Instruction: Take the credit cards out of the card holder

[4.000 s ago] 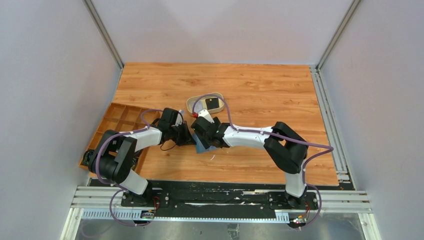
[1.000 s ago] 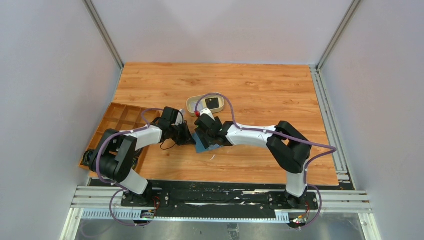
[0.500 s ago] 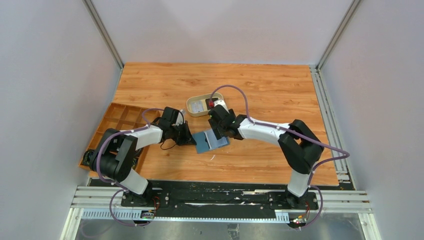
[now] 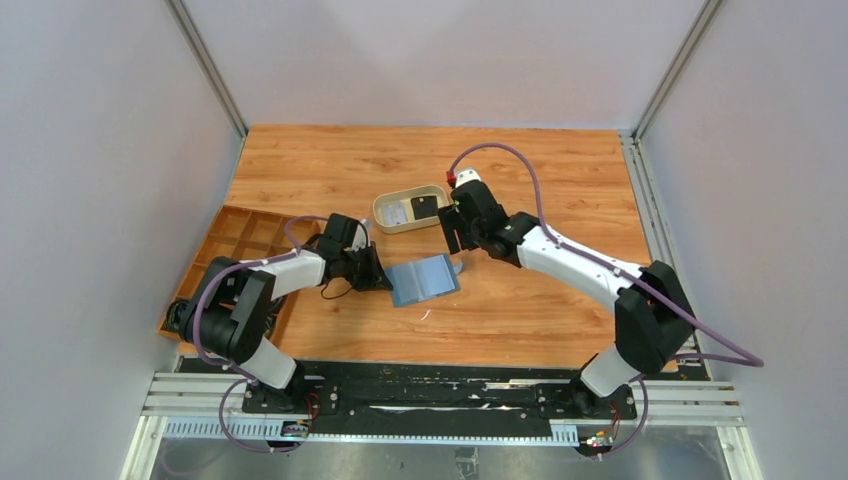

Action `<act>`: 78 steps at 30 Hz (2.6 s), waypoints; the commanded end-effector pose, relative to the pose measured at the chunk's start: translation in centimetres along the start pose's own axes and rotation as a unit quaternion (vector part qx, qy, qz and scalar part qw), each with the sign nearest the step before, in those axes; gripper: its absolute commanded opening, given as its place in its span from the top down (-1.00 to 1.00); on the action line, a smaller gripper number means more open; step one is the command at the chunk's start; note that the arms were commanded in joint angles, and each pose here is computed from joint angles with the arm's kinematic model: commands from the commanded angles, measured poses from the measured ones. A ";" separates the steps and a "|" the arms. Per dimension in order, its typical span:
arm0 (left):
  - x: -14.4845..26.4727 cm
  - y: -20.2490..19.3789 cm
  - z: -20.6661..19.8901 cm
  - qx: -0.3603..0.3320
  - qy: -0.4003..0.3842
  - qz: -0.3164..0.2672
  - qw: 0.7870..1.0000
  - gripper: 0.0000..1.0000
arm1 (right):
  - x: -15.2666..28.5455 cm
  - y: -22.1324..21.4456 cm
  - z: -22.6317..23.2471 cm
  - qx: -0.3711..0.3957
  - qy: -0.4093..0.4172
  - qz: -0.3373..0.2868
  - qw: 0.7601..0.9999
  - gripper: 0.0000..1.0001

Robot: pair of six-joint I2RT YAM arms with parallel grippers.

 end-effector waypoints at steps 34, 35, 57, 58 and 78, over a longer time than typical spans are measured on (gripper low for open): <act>-0.5 -1.5 1.0 0.039 0.011 0.036 0.999 1.00 | -3.4 -3.1 17.4 0.099 0.091 0.021 0.991 -0.47; -0.5 -1.5 1.1 0.039 0.013 0.037 0.998 1.00 | -3.6 -3.2 17.3 0.102 0.086 0.023 0.991 -0.47; -0.2 -1.5 1.1 0.025 0.023 0.045 0.998 1.00 | -5.8 -3.6 8.8 0.079 -0.007 0.047 0.996 -0.47; -0.2 -1.4 1.1 0.024 0.023 0.045 0.998 1.00 | -5.8 -3.5 8.4 0.080 -0.012 0.046 0.996 -0.47; 0.1 -1.2 0.5 0.023 0.017 0.042 0.999 1.00 | -0.8 2.5 5.6 0.088 -0.052 -0.028 0.994 -0.47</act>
Point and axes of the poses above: each gripper's point midway between its finger pads, its own x axis back along the fingers, its own z axis along the line the jaws close on, y = z × x, the point moved 3 cm from there along x, back along the fingers, and after that the axes turned 13 degrees about x, right-handed, at the moved point
